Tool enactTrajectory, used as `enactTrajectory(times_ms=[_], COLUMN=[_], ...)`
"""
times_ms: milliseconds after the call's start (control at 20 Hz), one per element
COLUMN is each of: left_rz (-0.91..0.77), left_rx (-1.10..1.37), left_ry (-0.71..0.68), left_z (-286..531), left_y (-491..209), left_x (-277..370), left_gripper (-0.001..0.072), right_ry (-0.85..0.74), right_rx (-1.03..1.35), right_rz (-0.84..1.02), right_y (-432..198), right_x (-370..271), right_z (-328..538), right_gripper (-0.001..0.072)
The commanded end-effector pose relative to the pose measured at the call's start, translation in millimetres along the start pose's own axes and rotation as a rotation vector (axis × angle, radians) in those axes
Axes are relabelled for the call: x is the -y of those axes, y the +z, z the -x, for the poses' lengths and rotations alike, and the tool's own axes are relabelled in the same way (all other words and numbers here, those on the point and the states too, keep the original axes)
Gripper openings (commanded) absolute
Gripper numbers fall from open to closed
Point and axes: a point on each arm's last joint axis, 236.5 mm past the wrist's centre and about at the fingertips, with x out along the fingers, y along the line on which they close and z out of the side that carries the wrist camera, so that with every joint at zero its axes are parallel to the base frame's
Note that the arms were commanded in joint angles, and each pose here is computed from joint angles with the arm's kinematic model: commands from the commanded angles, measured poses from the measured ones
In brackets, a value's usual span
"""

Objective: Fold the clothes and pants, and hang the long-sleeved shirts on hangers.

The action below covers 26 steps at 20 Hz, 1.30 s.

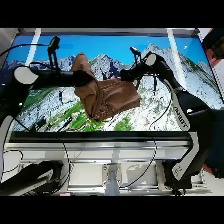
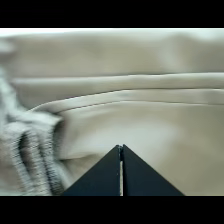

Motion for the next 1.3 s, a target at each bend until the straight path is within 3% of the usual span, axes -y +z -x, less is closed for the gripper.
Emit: enactTrajectory(times_ms=[0, 550, 750, 1000, 1050, 1100, 1150, 1200, 1250], left_rz=[-0.021, -0.108, -0.185, -0.201, -0.205, -0.207, -0.207, -0.208, -0.207], left_rx=[0.014, 0.078, 0.177, 0.232, 0.265, 0.285, 0.296, 0.297, 0.302], left_ry=[-0.022, -0.079, -0.044, -0.001, 0.01, 0.016, 0.019, 0.019, 0.017], left_z=[-34, -158, -200, -248, -252, -255, -255, -254, -252], left_y=[-1, 12, 8, -21, -20, -19, -18, -17, -15], left_x=[18, 63, 67, 64, 64, 64, 64, 64, 65], left_gripper=[0.0024, 0.0024, 0.0028, 0.0031, 0.011, 0.0353, 0.0648, 0.0697, 0.0698], right_ry=[-0.151, -0.246, -0.326, -0.345, -0.351, -0.357, -0.362, -0.367, -0.373], right_rx=[0.005, 0.054, 0.204, 0.247, 0.244, 0.236, 0.225, 0.213, 0.2], right_rz=[-0.05, -0.088, -0.221, -0.258, -0.269, -0.283, -0.294, -0.301, -0.307], right_y=[3, 12, 41, 48, 47, 44, 40, 37, 33], right_x=[58, 97, 123, 145, 151, 158, 164, 168, 174], right_z=[18, 26, 43, 65, 69, 72, 75, 77, 79], right_gripper=[0.001, 0.001, 0.0011, 0.0012, 0.0012, 0.0011, 0.0012, 0.0011, 0.0012])
